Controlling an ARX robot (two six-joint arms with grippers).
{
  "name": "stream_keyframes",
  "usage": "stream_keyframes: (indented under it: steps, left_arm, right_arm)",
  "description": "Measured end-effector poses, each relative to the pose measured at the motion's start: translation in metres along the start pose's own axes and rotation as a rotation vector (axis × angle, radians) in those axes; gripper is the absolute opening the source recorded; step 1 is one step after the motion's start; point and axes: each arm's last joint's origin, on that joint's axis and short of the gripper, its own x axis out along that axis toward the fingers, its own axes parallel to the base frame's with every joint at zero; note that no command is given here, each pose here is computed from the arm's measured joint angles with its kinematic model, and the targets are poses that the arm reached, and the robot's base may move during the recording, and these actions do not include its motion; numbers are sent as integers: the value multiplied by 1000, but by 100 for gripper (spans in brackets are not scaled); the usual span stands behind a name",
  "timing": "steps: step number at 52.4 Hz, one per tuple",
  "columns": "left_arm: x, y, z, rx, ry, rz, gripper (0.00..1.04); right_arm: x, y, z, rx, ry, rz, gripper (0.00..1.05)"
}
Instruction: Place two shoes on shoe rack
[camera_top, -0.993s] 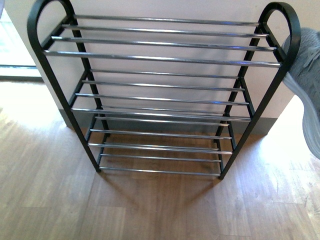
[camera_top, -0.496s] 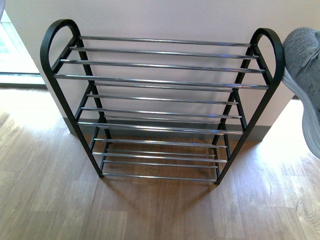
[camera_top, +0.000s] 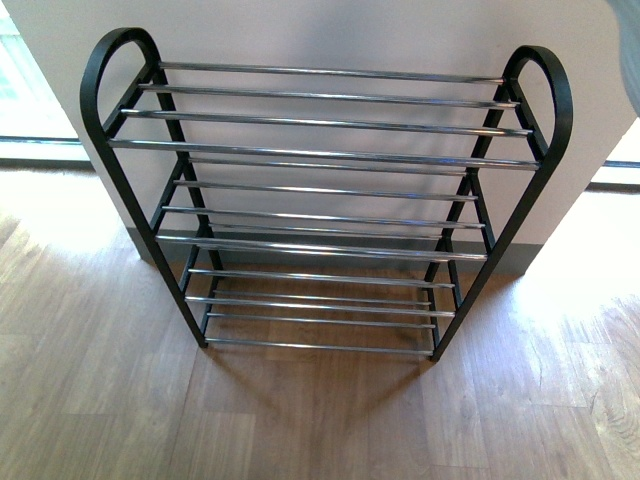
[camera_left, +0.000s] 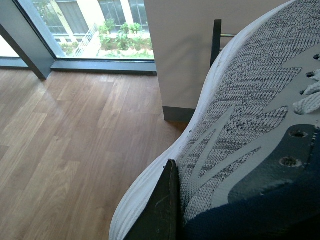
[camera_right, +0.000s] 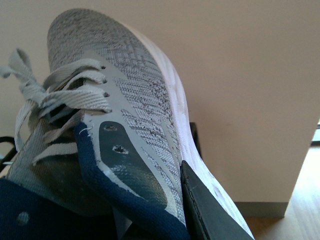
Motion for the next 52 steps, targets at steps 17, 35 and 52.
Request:
stream_keyframes:
  steps: [17,35,52]
  left_arm:
    - [0,0,0,0,0,0,1]
    - [0,0,0,0,0,0,1]
    - [0,0,0,0,0,0,1]
  right_arm:
    - [43,81,15,141,214,51,1]
    - [108,98,-33,165,348,-198,1]
    - [127,93,-40,128,271,-418,1]
